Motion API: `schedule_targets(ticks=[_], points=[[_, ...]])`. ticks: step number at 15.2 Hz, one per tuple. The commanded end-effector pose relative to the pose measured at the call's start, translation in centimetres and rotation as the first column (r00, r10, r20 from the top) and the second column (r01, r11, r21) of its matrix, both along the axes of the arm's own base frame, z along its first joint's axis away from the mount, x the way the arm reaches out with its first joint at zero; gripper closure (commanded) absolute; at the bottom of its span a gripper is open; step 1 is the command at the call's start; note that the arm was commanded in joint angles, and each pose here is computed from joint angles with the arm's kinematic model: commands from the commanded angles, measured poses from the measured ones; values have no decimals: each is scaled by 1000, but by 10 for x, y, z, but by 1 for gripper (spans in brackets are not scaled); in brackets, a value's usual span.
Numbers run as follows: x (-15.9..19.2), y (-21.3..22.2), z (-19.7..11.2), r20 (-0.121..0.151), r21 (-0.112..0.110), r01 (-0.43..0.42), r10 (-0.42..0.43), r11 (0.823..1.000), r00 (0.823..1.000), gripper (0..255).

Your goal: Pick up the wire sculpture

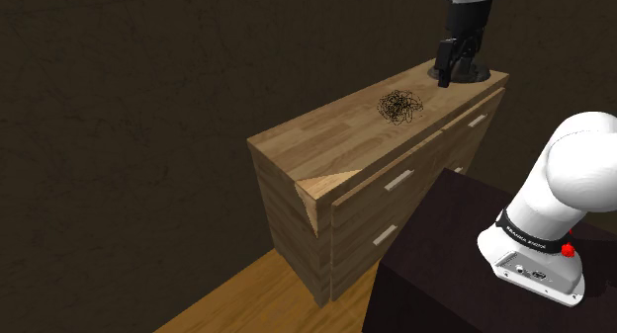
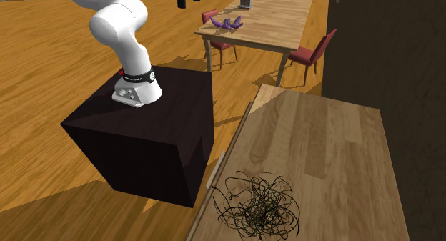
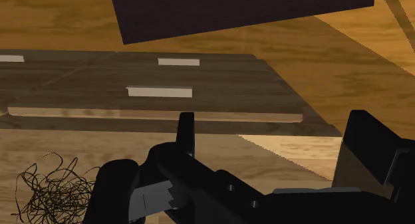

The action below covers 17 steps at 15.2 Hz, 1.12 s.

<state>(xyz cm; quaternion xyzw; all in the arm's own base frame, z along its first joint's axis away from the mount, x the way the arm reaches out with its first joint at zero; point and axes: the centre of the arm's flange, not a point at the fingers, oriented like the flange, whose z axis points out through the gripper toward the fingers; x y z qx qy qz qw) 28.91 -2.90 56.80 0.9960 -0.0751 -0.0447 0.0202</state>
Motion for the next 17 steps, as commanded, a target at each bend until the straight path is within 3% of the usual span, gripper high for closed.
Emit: schedule_targets(ticks=[1, 17], points=[[0, 0, 0, 0, 0, 0, 0, 1000, 1000, 0], [38, -155, -112, 82, -103, -142, 151, 984, 985, 0]])
